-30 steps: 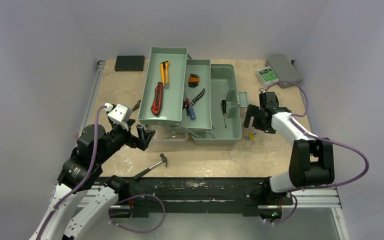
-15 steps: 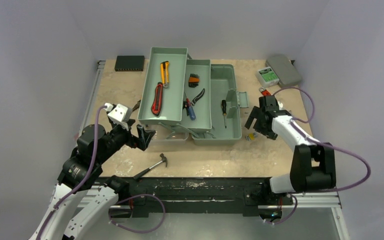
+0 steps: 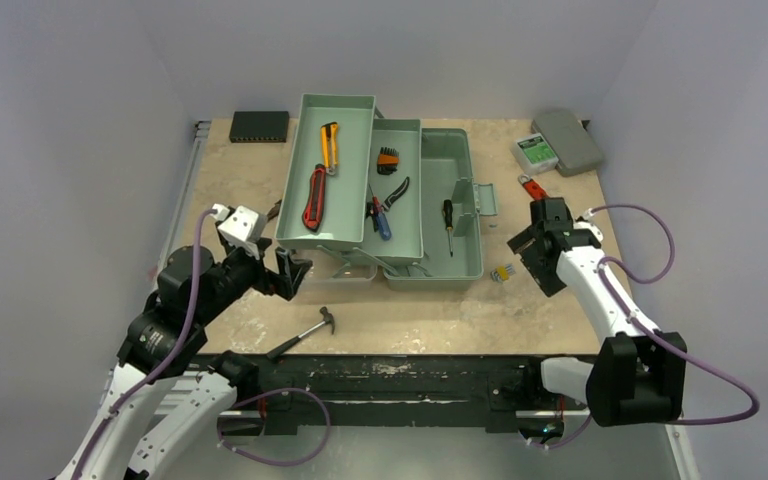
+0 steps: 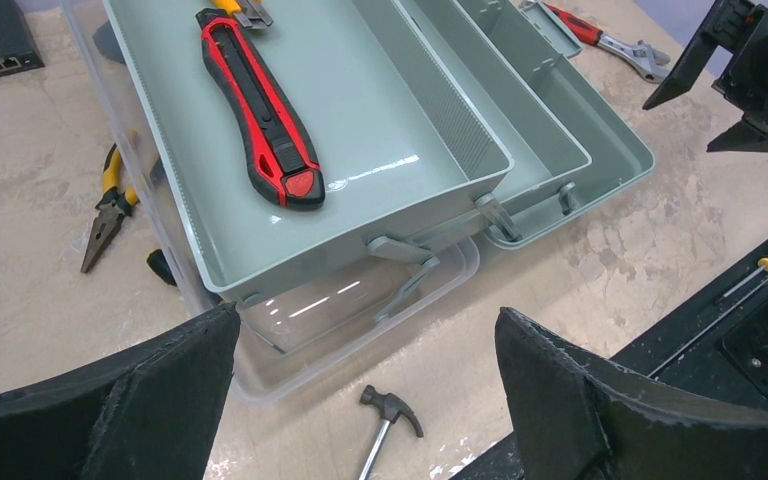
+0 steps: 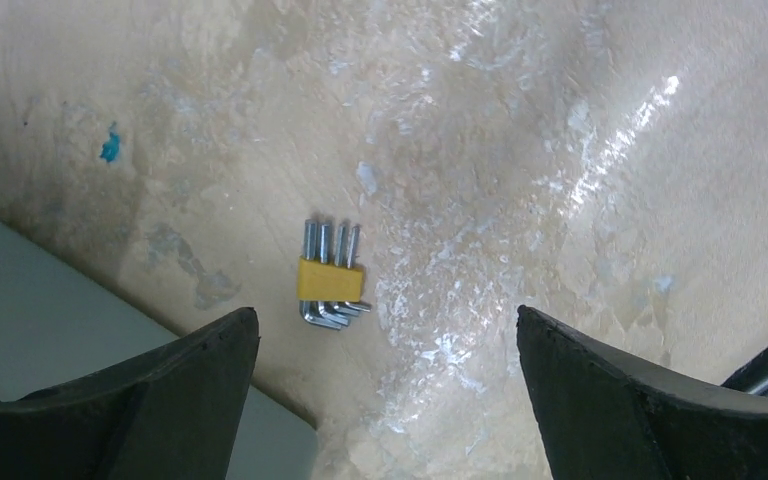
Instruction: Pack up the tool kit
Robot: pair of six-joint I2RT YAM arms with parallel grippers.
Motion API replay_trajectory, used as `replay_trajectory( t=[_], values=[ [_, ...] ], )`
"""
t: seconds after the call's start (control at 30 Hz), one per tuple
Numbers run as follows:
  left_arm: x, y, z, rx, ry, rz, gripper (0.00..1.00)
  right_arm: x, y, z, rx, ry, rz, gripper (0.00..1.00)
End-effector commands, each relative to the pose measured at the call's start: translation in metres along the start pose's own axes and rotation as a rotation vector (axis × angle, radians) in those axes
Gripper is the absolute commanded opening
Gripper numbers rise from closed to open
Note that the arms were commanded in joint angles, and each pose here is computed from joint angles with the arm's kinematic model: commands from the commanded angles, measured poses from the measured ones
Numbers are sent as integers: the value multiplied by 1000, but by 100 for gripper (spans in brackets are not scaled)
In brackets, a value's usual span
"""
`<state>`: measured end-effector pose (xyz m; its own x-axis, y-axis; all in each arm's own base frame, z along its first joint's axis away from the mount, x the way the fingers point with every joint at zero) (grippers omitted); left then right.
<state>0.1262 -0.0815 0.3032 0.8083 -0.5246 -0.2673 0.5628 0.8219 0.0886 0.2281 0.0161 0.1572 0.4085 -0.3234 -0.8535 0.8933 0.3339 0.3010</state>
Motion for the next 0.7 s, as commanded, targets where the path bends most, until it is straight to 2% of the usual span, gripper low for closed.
replay_trajectory(
  t=[0.0, 0.13, 0.23, 0.37, 0.67],
  values=[
    [-5, 0, 9, 15, -52, -2, 95, -4, 0, 8, 162, -7, -40, 96],
    [-7, -1, 10, 14, -62, -12, 95, 2, 2, -5, 248, 78, -35, 79],
    [-10, -2, 11, 15, -78, -17, 95, 11, 8, -9, 251, 89, -29, 85],
    [-12, -2, 11, 13, -85, -17, 96, 18, 20, -12, 225, 97, -119, 91],
    [-14, -1, 10, 15, -94, -2, 96, 37, 39, -28, 188, 123, -180, 88]
  ],
)
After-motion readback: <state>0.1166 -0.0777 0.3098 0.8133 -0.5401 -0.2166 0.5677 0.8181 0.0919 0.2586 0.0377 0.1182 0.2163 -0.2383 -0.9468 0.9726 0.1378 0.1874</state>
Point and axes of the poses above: each gripper's point midway between its finger pads, its own x axis out along the fingers, its own y axis along the line the jaws close on, z = x × y, the point moved 8 cm from there along -x, back along the fingers, and after that the axes turned 14 degrees about x, right-handed, at the moved point
